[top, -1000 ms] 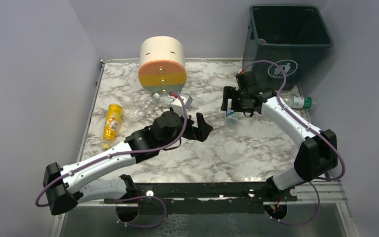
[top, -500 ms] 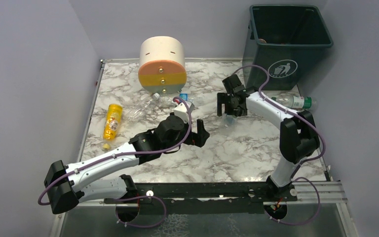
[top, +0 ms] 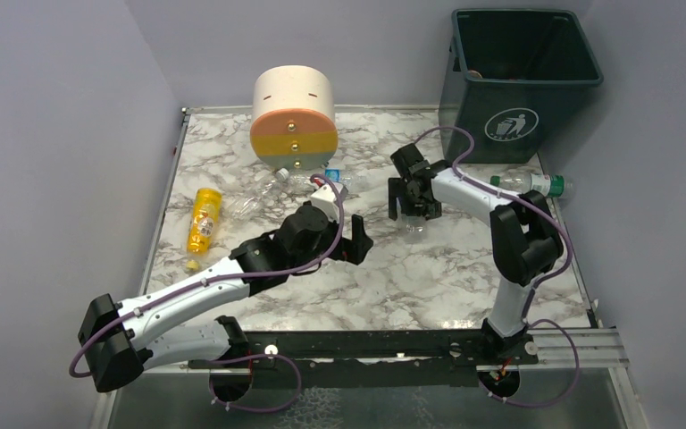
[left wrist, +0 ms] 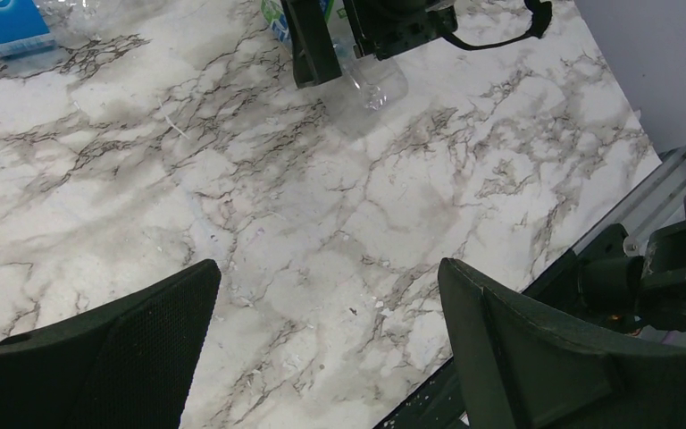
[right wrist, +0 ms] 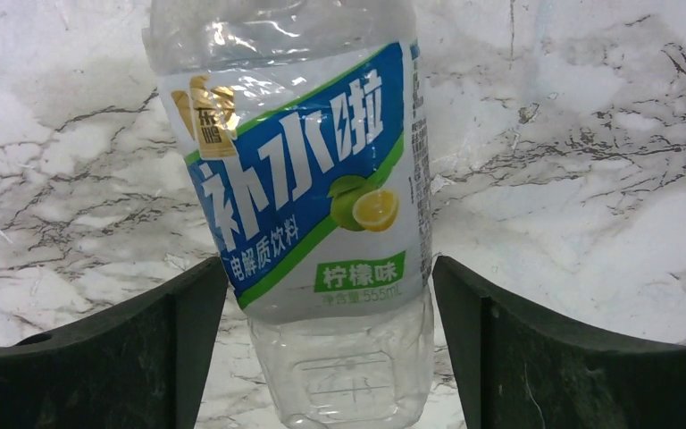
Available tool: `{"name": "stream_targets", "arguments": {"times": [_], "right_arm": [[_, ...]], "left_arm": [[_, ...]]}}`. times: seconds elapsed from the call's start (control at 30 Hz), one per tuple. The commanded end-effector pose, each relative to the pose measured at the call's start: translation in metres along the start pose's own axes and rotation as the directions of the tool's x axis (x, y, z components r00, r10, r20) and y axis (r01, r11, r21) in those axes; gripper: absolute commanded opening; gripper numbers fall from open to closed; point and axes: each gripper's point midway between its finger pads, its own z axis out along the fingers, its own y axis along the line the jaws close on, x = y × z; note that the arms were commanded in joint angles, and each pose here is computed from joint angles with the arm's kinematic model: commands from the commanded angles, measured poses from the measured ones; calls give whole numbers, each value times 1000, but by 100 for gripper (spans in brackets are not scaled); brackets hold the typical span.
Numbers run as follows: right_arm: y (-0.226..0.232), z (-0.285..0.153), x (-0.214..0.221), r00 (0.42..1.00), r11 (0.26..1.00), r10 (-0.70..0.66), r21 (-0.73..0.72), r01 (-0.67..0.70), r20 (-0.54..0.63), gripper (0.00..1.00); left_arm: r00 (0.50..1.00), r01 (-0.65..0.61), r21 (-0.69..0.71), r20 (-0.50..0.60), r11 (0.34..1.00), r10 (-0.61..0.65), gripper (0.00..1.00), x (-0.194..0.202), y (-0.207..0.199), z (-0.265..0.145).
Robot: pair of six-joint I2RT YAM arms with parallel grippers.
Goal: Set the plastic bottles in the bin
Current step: Pick up the plastic bottle at the center of the board.
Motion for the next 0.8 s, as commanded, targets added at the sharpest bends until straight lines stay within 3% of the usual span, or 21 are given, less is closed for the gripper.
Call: {"name": "stream_targets", "arguments": {"times": [0.0,0.2,0.37,0.5,0.77], "right_arm": [[0,3,-9,1000,999,6,34,-6,21,85],[7,-5,-17,998,1000,-9,-26,10,62,59],[8,-41,-29,989,995,-35,-88,48,143,58],[14,-97,-54,963,980,-26,-182,78,270,58],[13,-217,-123,862,957,17,-258,133,507,60]], "left_arm": [[1000,10,36,15,999,-11,99,-4,-4,-4],[999,35,1,-1,999,-35,99,1,2,-4],[997,79,-19,0,997,-79,99,9,8,3],[994,107,-42,25,993,-106,99,8,12,7],[995,96,-61,27,994,-94,99,-3,6,21]]}}
